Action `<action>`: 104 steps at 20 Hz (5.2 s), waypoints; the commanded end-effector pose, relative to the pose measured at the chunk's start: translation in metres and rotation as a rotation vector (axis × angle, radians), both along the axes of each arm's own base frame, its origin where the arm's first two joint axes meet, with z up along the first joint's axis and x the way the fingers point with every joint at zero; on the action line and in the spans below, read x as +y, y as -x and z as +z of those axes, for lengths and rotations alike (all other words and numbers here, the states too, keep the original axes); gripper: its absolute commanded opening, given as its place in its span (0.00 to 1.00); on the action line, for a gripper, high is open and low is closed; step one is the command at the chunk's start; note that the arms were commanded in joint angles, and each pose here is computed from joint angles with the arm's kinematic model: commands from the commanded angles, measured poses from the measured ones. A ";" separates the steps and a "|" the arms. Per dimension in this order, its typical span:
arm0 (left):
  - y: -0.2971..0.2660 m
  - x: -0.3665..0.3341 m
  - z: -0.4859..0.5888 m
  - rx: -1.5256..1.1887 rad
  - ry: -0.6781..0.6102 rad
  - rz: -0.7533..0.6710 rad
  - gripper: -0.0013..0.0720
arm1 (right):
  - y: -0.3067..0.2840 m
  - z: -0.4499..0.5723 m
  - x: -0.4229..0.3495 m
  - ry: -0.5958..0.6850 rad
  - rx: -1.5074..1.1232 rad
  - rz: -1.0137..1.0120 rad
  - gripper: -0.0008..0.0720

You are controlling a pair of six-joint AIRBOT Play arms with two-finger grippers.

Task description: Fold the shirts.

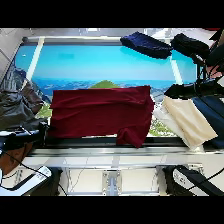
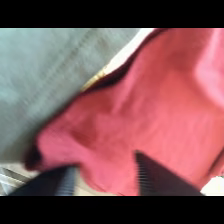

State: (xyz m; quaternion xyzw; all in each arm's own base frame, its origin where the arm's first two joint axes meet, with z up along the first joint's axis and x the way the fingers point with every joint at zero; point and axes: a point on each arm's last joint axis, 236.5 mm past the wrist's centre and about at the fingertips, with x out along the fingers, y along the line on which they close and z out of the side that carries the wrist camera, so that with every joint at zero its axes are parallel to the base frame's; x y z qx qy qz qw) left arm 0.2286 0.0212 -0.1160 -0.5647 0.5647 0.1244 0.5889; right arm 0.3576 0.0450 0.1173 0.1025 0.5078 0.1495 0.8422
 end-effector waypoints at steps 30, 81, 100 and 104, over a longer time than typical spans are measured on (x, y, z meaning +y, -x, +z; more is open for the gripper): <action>-0.028 -0.006 0.028 -0.180 -0.008 -0.034 0.03 | 0.135 -0.196 0.135 -0.527 0.483 -0.125 0.04; -0.304 -0.040 0.229 -0.882 -0.903 -0.655 0.97 | -0.102 -0.178 0.024 -0.329 0.411 -0.053 0.92; -0.291 -0.117 0.170 -0.818 -0.765 -0.859 0.96 | -0.112 -0.186 0.130 -0.448 0.371 0.074 0.06; -0.262 -0.150 0.104 -0.669 -0.630 -1.017 0.04 | -0.105 -0.132 0.138 -0.468 0.334 0.190 0.04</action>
